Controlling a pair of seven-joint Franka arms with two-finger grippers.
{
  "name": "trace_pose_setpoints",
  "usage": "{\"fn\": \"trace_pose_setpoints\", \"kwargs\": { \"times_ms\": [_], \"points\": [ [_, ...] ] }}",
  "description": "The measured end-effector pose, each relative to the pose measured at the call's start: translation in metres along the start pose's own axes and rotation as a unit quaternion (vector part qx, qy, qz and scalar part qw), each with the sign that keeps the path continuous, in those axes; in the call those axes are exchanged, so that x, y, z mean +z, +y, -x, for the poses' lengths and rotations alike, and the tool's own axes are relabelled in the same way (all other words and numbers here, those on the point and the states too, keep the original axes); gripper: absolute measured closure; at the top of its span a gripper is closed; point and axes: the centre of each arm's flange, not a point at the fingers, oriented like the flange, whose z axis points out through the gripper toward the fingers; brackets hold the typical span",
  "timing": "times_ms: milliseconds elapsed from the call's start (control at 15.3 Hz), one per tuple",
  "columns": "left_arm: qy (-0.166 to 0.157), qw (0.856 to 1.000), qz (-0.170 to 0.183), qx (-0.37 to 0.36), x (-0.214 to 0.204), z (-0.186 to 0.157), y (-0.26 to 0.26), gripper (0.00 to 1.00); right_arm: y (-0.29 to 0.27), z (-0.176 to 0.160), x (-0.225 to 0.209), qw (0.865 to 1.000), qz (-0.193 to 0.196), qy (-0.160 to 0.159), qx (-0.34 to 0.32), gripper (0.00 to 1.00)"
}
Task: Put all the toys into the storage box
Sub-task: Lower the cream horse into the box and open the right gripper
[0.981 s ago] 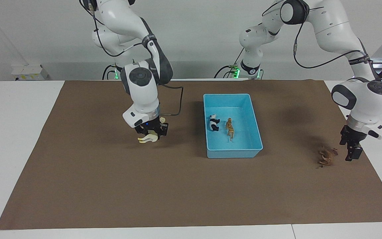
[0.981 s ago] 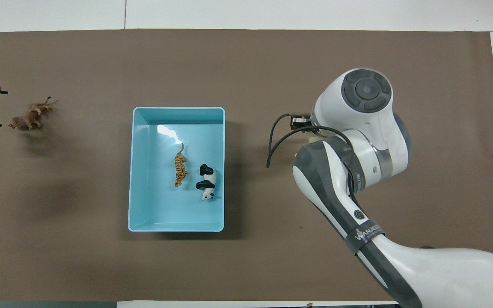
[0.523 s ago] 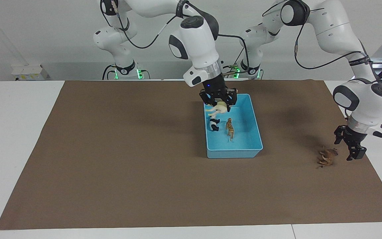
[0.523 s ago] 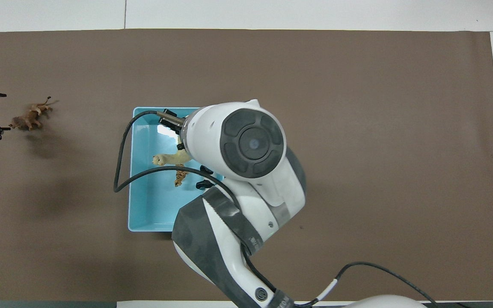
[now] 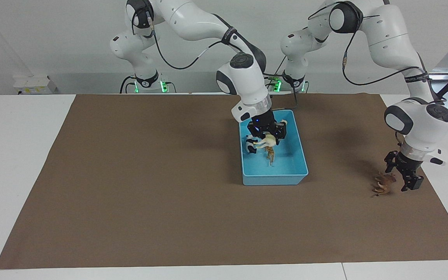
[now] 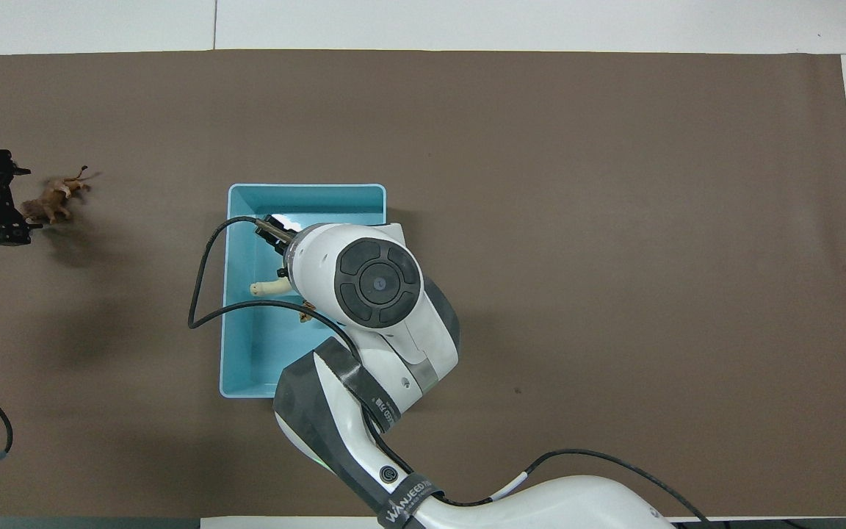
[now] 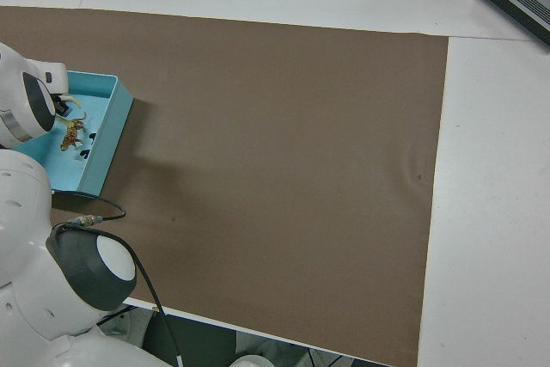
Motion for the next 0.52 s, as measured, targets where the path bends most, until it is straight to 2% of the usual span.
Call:
{"fn": "trace_pose_setpoints", "kwargs": {
  "times_ms": [65,131,262,327,393,458,523],
  "points": [
    [0.0,1.0,0.001,0.0,0.002,0.001,-0.002,0.0,0.0,0.0,-0.004,1.0,0.007,-0.002,0.01,0.05],
    [0.0,1.0,0.003,0.0,0.005,0.001,-0.005,0.0,0.0,-0.004,-0.01,1.0,0.02,-0.004,0.018,0.0],
    [0.001,1.0,0.01,0.0,0.011,0.003,-0.01,0.02,0.002,-0.032,-0.036,0.999,0.042,0.003,0.034,0.0],
    [0.001,1.0,0.01,0.0,0.012,0.004,-0.011,0.07,0.005,-0.055,-0.058,0.998,0.05,0.01,0.043,0.0],
    [0.001,1.0,0.01,0.0,0.012,0.003,-0.012,0.24,0.011,-0.084,-0.086,0.997,0.058,0.015,0.044,0.0],
    [0.001,1.0,0.011,0.0,0.012,0.003,-0.012,0.37,0.021,-0.113,-0.112,0.997,0.066,0.017,0.034,0.0],
    [0.001,1.0,0.011,0.0,0.012,0.004,-0.012,0.43,0.033,-0.141,-0.137,0.997,0.073,0.017,0.013,0.0]
  ]
}}
